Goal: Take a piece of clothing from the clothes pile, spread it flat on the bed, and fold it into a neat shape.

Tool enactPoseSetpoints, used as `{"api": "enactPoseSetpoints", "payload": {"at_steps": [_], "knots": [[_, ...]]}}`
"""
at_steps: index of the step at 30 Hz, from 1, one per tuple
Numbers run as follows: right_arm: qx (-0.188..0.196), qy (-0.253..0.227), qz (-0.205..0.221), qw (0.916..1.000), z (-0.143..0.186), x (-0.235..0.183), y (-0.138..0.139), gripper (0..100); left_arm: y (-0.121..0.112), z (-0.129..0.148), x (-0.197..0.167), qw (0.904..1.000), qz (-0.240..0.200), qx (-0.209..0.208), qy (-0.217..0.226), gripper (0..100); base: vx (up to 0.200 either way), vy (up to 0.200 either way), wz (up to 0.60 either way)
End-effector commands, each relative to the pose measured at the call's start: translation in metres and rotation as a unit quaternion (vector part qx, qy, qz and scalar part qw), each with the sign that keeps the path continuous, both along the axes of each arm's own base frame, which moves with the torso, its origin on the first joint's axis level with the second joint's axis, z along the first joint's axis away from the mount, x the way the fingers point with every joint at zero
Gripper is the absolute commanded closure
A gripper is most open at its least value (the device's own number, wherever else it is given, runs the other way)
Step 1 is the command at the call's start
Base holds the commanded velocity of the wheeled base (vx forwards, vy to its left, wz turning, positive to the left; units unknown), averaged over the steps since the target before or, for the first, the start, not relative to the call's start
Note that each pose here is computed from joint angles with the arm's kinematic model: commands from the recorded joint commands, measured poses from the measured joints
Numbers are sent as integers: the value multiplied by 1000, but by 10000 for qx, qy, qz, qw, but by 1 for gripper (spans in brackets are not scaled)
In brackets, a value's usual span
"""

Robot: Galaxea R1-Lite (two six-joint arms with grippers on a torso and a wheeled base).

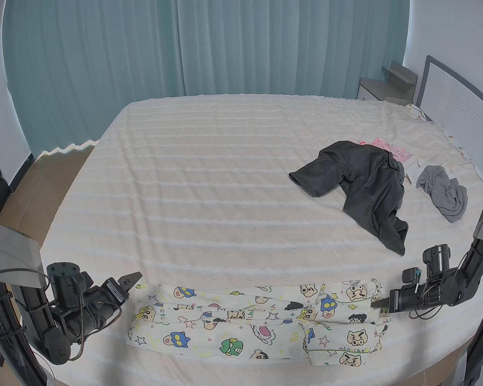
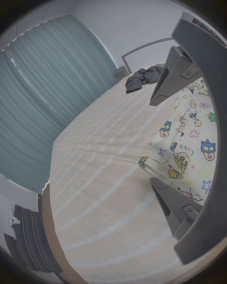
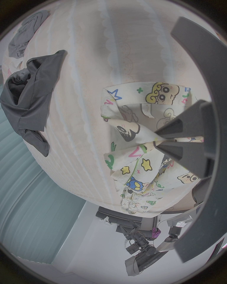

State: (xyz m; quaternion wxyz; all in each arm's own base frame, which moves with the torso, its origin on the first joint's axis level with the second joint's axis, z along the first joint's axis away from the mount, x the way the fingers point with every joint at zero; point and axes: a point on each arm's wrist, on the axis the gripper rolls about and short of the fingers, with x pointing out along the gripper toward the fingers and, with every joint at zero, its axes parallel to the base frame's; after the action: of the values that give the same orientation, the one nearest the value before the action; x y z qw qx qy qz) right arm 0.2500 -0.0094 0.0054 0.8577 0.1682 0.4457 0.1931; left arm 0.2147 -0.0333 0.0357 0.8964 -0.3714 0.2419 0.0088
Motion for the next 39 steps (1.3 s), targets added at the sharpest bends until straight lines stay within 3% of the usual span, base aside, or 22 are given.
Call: {"api": "enactPoseSetpoints", "payload": {"at_steps": [1,8,11,14,17,21,25,29,35,39], "knots": [[-19,19,51,10000,-2,0,1,0,0,-4,-2,9999,-14,23,119,0,0,0,0],[-96,-94,155,9998,0,0,1,0,0,0,-3,9995,-167,264,-6,0,0,0,0],[-137,-136,114,9998,3,-2,1,0,1,-2,-2,9960,-438,775,-81,0,0,0,0],[-129,-269,-49,9995,11,-4,-6,0,0,-2,0,9929,-703,944,-159,0,0,0,0],[-92,-230,-139,9996,10,-9,-11,0,2,-2,5,9884,-985,1121,-278,0,0,0,0],[151,-87,-91,9998,5,-17,-11,0,5,-15,9,9714,-1453,1872,149,0,0,0,0],[244,-225,4,9994,7,-19,-9,0,4,-14,23,9673,-1605,1889,530,0,0,0,0],[249,-293,76,9992,6,-20,-6,0,1,-6,33,9539,-2143,1782,1115,0,0,0,0],[247,-281,96,9993,3,-22,-5,0,-2,7,56,9530,-2228,1763,1049,0,0,0,0],[243,-312,105,9992,3,-23,-5,0,-5,-7,69,9500,-2283,1751,1214,0,0,0,0]]}}
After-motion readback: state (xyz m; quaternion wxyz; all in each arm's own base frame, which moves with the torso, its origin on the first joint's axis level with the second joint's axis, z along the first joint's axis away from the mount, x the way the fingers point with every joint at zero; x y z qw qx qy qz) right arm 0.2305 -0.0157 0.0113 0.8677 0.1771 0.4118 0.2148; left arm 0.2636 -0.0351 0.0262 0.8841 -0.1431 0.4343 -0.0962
